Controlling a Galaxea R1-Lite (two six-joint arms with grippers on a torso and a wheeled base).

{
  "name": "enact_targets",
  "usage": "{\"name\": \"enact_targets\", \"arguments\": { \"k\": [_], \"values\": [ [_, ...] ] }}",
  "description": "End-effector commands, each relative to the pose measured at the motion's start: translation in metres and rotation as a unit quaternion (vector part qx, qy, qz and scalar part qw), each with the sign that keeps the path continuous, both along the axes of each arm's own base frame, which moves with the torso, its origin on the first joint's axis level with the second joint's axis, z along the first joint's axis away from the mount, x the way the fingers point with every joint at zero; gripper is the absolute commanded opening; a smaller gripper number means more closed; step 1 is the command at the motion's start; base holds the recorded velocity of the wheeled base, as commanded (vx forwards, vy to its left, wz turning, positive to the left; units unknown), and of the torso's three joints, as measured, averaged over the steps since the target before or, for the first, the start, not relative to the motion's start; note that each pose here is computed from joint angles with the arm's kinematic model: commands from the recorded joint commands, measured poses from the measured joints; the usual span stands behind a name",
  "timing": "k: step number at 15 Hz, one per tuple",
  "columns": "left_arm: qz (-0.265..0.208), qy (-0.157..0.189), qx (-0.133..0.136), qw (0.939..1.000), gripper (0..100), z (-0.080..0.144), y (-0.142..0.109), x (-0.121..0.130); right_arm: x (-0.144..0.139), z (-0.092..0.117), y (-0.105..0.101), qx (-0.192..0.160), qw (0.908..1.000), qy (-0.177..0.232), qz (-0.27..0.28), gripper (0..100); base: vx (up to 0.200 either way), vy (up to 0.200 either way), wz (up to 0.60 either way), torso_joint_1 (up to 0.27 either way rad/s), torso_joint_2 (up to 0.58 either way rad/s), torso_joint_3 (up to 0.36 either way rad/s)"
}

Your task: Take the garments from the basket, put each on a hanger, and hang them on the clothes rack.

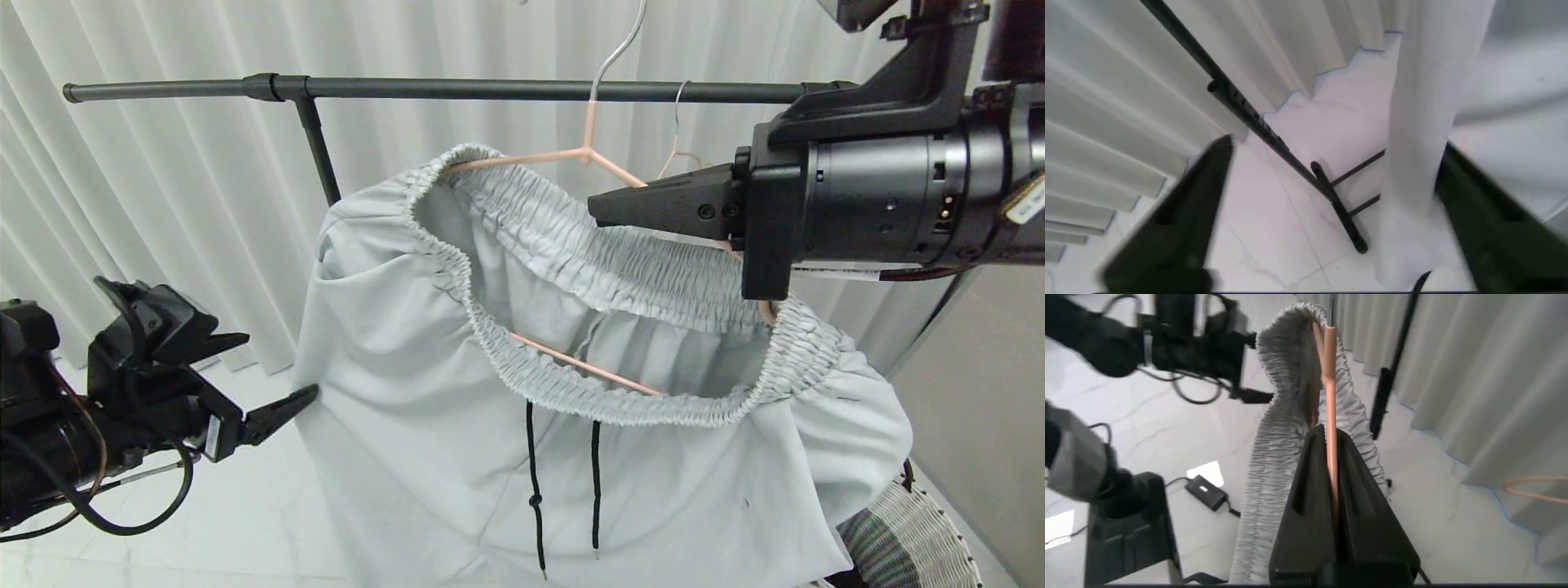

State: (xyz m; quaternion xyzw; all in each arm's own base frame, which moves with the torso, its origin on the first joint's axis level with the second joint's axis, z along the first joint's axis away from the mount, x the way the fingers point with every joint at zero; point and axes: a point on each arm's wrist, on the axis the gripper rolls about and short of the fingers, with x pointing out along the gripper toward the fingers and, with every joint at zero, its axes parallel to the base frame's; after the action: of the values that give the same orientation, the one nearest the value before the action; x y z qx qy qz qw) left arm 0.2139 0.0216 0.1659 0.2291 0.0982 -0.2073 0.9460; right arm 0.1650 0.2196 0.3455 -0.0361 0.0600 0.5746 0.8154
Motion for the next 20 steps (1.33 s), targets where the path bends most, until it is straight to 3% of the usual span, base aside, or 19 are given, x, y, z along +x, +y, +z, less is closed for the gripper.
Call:
{"name": "enact_targets", "arguments": {
  "k": [1,3,7,16,20],
  "values": [
    [-0.001,-0.041,-0.001,0.9991,100,0.017,-0.004,-0.022,0.008,-0.005,0.001,-0.009,0.9997,0.006,-0.02,0,0.0,0.0,0.0,0.0,0.0,0.0],
    [0.009,-0.051,-0.049,0.9975,100,0.035,-0.007,-0.036,0.017,-0.009,0.001,-0.015,0.9986,0.012,-0.05,0,0.0,0.0,0.0,0.0,0.0,0.0],
    [0.026,0.023,-0.118,0.9924,100,0.085,-0.015,-0.071,0.032,-0.01,0.013,-0.009,0.9938,0.028,-0.107,0,0.0,0.0,0.0,0.0,0.0,0.0],
    [0.046,0.018,-0.113,0.9924,100,0.084,-0.014,-0.073,0.057,0.003,0.027,0.013,0.9876,0.033,-0.153,0,0.0,0.0,0.0,0.0,0.0,0.0],
    [0.046,0.018,-0.111,0.9927,100,0.083,-0.015,-0.073,0.06,0.003,0.03,0.015,0.9875,0.033,-0.153,0,0.2,0.0,0.0,-0.004,0.0,0.001]
  ]
}}
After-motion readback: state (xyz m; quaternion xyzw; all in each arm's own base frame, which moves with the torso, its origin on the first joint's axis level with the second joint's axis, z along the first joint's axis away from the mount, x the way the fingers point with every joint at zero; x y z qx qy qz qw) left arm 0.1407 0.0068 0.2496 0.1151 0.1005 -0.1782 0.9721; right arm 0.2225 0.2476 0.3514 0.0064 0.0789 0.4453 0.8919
